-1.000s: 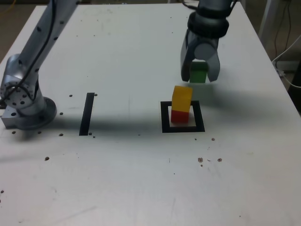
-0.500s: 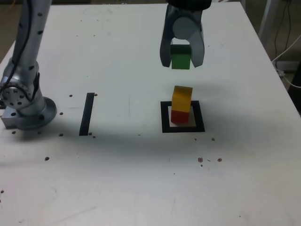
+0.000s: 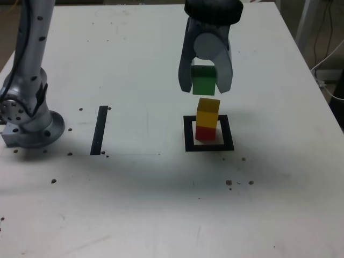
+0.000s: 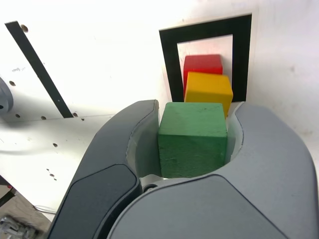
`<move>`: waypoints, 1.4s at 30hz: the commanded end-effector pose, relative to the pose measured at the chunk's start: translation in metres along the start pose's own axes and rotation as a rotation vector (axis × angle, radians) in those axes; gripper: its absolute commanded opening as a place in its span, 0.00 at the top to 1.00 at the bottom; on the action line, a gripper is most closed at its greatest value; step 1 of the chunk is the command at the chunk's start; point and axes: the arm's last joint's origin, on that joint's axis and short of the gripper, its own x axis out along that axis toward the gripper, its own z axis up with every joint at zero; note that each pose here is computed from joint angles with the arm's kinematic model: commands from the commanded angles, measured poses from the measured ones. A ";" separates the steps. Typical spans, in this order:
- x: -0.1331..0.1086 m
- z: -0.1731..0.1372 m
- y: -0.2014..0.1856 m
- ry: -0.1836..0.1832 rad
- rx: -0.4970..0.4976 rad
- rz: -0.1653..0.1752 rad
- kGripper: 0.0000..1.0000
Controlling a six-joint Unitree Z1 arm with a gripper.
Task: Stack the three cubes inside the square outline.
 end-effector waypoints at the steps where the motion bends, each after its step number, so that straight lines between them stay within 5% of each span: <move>1: 0.003 0.001 -0.002 0.015 0.001 -0.005 0.78; 18: 0.022 0.018 -0.001 0.035 0.003 -0.019 0.78; 20: 0.024 0.020 -0.001 0.035 0.008 -0.021 0.69; 26: 0.032 0.024 -0.001 0.033 0.025 -0.036 0.04; 36: 0.032 0.022 0.000 0.033 0.025 -0.033 0.00; 42: 0.014 0.004 0.004 -0.007 0.017 0.023 0.00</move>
